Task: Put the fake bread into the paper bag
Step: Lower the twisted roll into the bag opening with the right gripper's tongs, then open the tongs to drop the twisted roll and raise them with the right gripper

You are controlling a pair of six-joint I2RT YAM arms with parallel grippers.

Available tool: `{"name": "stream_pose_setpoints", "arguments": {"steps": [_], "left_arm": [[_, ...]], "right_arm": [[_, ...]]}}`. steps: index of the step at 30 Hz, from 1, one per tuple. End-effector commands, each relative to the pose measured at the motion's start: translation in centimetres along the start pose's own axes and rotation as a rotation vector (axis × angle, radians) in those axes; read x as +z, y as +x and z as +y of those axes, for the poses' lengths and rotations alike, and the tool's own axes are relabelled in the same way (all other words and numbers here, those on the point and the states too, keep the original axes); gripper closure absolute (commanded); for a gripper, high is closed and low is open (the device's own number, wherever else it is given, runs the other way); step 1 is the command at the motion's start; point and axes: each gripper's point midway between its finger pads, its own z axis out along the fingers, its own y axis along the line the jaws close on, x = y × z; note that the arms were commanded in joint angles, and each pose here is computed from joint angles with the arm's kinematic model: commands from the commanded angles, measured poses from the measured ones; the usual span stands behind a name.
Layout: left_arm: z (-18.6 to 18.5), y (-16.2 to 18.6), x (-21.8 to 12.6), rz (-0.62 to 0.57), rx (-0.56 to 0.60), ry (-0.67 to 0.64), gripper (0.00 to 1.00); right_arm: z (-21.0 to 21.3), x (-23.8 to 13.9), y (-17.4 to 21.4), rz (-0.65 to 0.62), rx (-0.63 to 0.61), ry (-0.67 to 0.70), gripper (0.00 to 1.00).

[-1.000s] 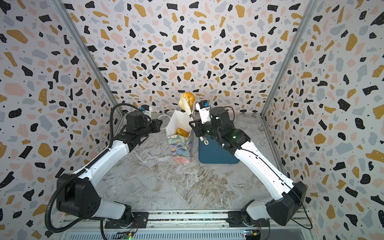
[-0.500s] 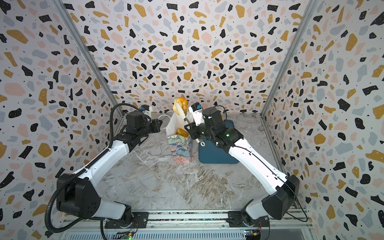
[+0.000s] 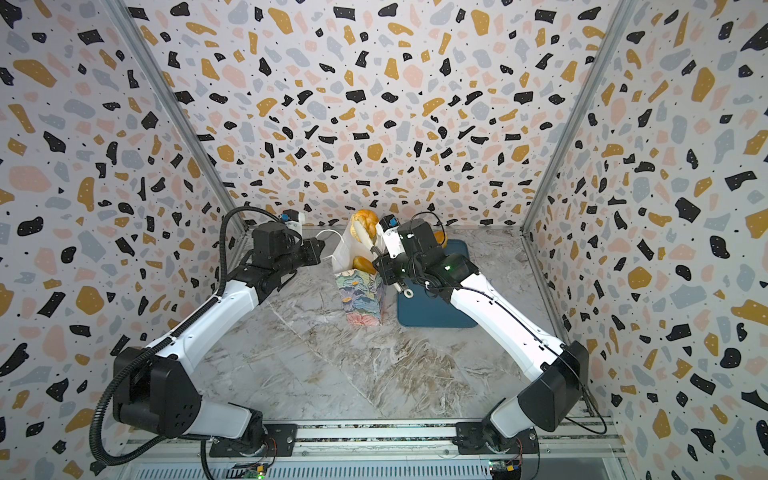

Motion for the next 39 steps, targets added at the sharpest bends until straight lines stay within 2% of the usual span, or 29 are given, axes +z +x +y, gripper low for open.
{"name": "stream_pose_setpoints", "arguments": {"steps": [1,7,21,39], "left_arm": [[-0.6,-1.5,-0.5,-0.041,0.006,0.023,1.00],[-0.7,-1.5,-0.6,-0.041,0.007,0.025,1.00],[-0.8,-1.6,-0.7,-0.043,0.008,0.026,1.00],[-0.8,-1.6,-0.7,-0.045,0.006,0.027,1.00]], "right_arm": [[0.1,-2.1,-2.9,-0.090,-0.025,0.037,0.67],[0.0,-2.5,-3.1,-0.101,-0.024,0.044,0.59],[0.0,-3.2,-3.3,-0.124,-0.013,0.048,0.51],[0.0,-5.6,-5.2,-0.199,-0.032,0.075,0.50]]}}
